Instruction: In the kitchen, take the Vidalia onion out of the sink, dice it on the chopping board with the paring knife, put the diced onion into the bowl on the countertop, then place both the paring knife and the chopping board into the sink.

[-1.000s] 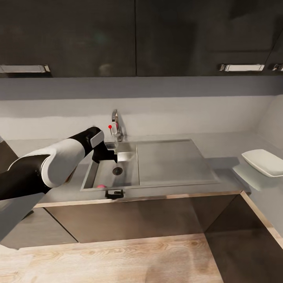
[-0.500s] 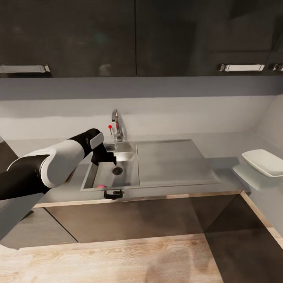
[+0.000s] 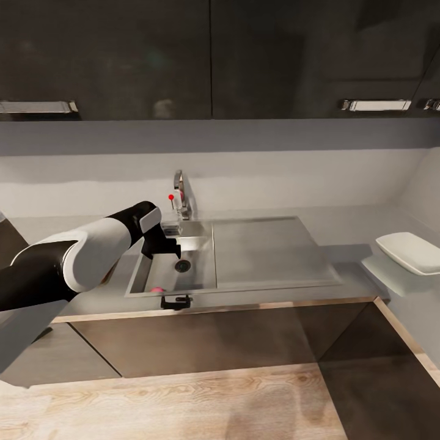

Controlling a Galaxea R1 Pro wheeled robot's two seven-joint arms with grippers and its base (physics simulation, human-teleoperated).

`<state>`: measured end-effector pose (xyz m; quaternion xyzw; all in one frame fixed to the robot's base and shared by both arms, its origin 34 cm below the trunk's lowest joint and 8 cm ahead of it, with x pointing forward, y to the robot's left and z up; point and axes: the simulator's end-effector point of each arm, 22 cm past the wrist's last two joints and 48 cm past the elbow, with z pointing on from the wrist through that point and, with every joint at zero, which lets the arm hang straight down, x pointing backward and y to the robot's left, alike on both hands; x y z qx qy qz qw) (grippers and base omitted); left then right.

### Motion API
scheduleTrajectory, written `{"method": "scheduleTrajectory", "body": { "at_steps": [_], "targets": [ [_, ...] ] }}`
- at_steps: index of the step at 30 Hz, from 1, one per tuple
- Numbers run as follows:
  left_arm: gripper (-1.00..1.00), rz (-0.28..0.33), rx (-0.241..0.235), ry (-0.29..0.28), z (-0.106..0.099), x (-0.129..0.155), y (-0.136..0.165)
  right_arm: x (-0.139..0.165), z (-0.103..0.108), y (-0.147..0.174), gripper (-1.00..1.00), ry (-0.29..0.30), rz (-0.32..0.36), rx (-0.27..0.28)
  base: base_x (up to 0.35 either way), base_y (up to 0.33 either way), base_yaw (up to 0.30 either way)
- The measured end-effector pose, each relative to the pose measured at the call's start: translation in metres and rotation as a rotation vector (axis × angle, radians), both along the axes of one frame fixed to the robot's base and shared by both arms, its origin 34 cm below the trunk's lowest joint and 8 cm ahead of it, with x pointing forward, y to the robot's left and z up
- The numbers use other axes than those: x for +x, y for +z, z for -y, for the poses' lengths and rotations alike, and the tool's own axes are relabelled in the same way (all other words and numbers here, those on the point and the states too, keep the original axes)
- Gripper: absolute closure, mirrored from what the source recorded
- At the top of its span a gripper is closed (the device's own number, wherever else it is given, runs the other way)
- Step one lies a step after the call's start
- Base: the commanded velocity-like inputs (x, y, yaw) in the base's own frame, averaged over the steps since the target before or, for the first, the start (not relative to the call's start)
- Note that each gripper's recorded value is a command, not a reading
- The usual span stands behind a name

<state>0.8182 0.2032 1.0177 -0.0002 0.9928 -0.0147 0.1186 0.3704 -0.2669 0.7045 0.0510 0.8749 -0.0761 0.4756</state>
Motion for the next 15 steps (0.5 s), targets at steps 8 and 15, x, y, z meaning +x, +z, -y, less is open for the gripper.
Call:
{"method": "scheduleTrajectory", "body": {
  "at_steps": [8,15],
  "targets": [
    [-1.00,-0.001,0.001,0.004,-0.0029,0.0000,-0.0004,0.0000,0.0000,0.0000,-1.00,0.000,0.000,0.000,0.000,0.047,0.000],
    [-1.00,-0.005,0.001,0.008,-0.0055,-0.0015,-0.0030,0.0000,0.0000,0.0000,-1.00,0.000,0.000,0.000,0.000,0.082,0.000]
  ]
}}
